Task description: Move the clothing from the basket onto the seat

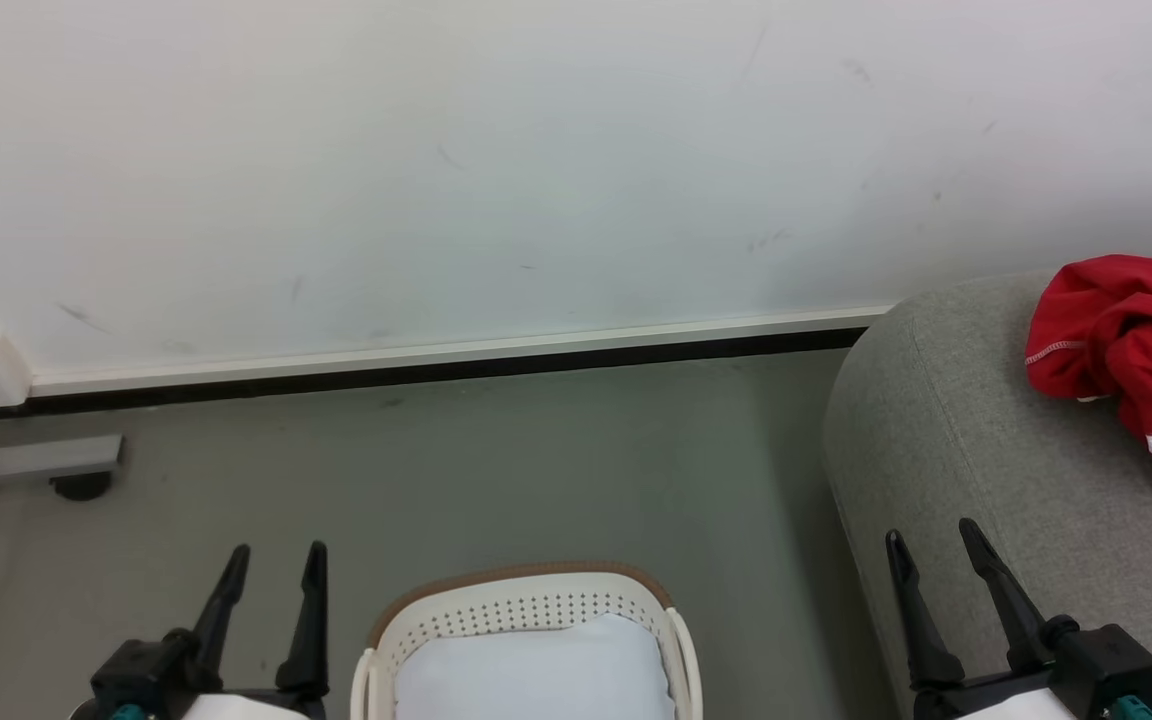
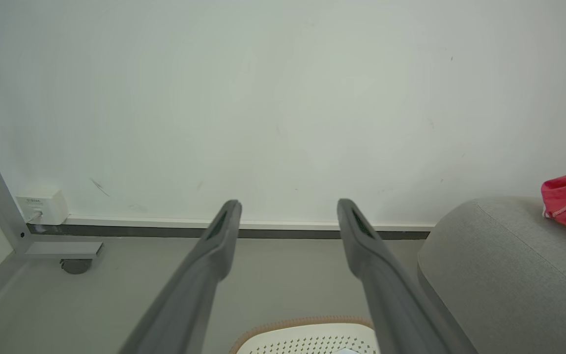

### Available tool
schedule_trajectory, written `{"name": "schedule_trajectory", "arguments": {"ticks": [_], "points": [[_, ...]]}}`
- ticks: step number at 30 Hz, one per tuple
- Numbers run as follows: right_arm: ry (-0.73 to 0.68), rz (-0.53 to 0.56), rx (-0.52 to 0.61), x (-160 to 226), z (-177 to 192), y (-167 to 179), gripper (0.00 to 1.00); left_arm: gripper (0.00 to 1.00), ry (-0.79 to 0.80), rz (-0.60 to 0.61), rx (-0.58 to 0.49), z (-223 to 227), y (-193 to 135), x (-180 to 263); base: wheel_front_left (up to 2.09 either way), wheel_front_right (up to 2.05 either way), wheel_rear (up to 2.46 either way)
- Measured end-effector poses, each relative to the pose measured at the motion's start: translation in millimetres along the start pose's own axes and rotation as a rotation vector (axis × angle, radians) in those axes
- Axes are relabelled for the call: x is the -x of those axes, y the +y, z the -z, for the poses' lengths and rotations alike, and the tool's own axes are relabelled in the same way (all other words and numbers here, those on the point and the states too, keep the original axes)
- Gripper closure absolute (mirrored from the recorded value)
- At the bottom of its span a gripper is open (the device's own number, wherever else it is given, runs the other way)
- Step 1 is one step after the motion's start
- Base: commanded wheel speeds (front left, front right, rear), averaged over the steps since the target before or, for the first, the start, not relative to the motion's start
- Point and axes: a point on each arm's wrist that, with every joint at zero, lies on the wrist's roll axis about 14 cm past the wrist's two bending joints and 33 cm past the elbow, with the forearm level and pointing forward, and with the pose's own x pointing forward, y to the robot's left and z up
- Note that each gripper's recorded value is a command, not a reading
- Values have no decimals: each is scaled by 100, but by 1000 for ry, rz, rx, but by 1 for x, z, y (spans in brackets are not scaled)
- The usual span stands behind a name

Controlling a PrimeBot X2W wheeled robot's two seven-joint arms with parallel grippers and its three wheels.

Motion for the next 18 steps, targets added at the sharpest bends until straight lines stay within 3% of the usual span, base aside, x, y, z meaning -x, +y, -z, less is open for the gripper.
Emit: {"name": "schedule_trajectory", "arguments": {"ticks": [16, 17, 18], "points": [[-10, -4, 2, -3, -4, 1, 0, 0, 9, -1, 3, 3, 0, 0, 0, 0, 0], [-11, -4, 2, -3, -4, 1, 100, 100, 11, 3, 4, 3, -1, 0, 0, 0, 0], [-6, -3, 1, -2, -2, 1, 100, 100, 18, 3, 7, 6, -1, 1, 0, 0, 0]]}}
